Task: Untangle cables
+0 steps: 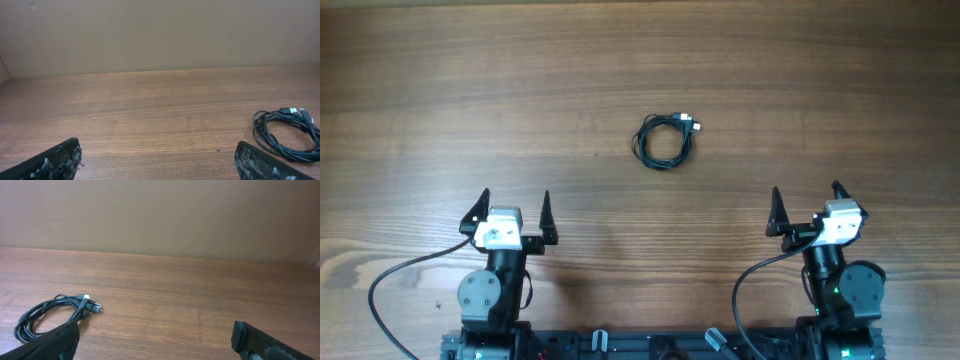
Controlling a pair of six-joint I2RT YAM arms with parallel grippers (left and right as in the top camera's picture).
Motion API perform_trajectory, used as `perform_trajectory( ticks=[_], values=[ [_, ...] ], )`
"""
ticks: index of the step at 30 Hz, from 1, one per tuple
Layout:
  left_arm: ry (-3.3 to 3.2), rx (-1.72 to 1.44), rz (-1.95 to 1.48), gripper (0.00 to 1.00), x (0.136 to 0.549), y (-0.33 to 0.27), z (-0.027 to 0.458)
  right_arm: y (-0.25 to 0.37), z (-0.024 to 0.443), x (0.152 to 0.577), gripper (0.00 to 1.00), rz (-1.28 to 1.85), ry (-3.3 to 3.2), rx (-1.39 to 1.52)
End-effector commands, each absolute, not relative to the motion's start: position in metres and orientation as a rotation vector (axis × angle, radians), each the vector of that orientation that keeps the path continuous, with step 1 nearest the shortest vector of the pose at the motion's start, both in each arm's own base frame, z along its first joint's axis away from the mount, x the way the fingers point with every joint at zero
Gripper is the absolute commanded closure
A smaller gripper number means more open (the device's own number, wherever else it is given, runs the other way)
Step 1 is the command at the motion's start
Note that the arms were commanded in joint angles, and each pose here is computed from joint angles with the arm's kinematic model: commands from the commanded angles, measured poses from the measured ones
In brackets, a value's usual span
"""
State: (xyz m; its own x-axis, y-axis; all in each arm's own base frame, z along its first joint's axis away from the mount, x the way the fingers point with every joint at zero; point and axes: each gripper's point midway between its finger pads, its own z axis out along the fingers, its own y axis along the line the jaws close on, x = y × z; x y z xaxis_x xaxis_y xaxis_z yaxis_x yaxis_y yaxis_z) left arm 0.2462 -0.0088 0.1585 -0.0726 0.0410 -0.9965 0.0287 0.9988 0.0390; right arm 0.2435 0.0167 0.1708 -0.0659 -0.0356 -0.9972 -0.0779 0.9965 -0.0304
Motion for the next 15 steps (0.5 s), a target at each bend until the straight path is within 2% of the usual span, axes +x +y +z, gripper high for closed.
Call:
perform_trajectory(
  ticks=[1,15],
  values=[
    [1.634,0.055,0.043,0.00,0.2462,-0.0047,0.1594,0.0146,0.1722,0.2433,0.00,0.013,1.623,-0.094],
    [1.613,0.028,0.019,0.00,0.2465,-0.0048,0.1647,0.0146,0.1722,0.2433,0.00,0.013,1.623,-0.094]
  ],
)
